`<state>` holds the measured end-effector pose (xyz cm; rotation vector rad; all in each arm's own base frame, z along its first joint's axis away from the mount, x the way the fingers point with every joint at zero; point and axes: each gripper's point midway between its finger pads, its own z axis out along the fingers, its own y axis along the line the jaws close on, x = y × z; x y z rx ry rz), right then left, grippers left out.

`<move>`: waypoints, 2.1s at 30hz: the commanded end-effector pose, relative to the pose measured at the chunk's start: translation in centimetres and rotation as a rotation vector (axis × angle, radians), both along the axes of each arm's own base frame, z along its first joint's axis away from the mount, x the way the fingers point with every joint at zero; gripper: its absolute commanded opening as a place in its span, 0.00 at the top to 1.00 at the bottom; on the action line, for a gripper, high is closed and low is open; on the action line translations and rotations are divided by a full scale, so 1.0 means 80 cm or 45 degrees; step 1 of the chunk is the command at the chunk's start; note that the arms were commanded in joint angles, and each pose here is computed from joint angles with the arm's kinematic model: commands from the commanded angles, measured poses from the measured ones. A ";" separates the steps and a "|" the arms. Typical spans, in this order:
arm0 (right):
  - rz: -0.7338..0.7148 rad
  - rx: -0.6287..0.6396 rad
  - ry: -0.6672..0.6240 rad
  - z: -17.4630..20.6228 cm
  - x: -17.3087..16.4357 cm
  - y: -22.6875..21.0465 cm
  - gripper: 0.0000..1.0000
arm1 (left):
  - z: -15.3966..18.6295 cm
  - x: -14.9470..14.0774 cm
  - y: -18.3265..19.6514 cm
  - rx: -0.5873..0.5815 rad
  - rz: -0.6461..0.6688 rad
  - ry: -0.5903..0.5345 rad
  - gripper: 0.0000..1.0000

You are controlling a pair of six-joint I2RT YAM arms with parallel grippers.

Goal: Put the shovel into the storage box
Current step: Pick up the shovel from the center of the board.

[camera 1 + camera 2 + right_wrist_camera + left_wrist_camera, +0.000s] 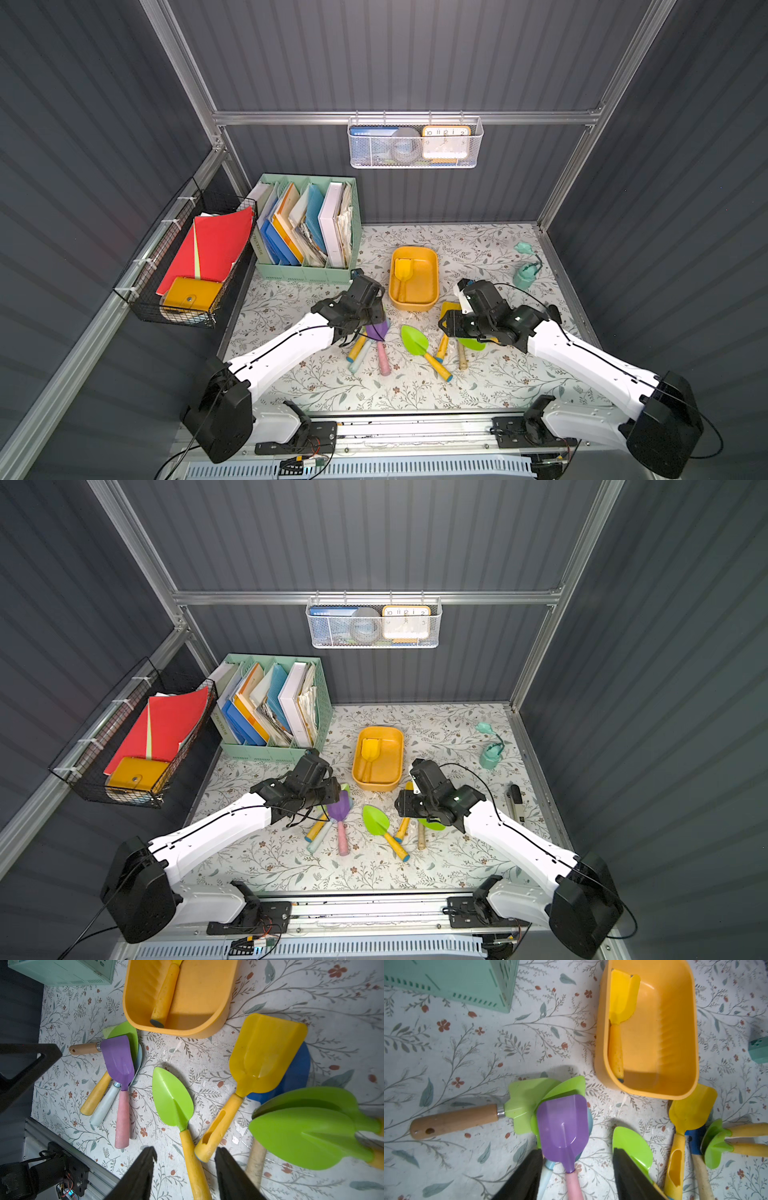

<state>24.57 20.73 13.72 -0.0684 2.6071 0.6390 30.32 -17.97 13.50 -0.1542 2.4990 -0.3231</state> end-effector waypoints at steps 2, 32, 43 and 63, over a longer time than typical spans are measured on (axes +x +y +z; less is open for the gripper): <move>0.008 -0.029 0.020 -0.012 -0.006 0.004 0.47 | -0.013 -0.021 0.010 -0.039 0.055 0.063 0.41; 0.040 -0.100 0.072 -0.043 -0.014 0.017 0.43 | -0.140 -0.105 -0.048 -0.084 0.062 0.425 0.55; 0.027 -0.076 0.064 -0.049 -0.013 0.020 0.44 | -0.160 -0.107 -0.061 -0.016 0.023 0.458 0.71; 0.012 -0.084 0.025 -0.035 -0.008 0.016 0.44 | -0.097 -0.090 -0.063 -0.008 0.015 0.322 0.83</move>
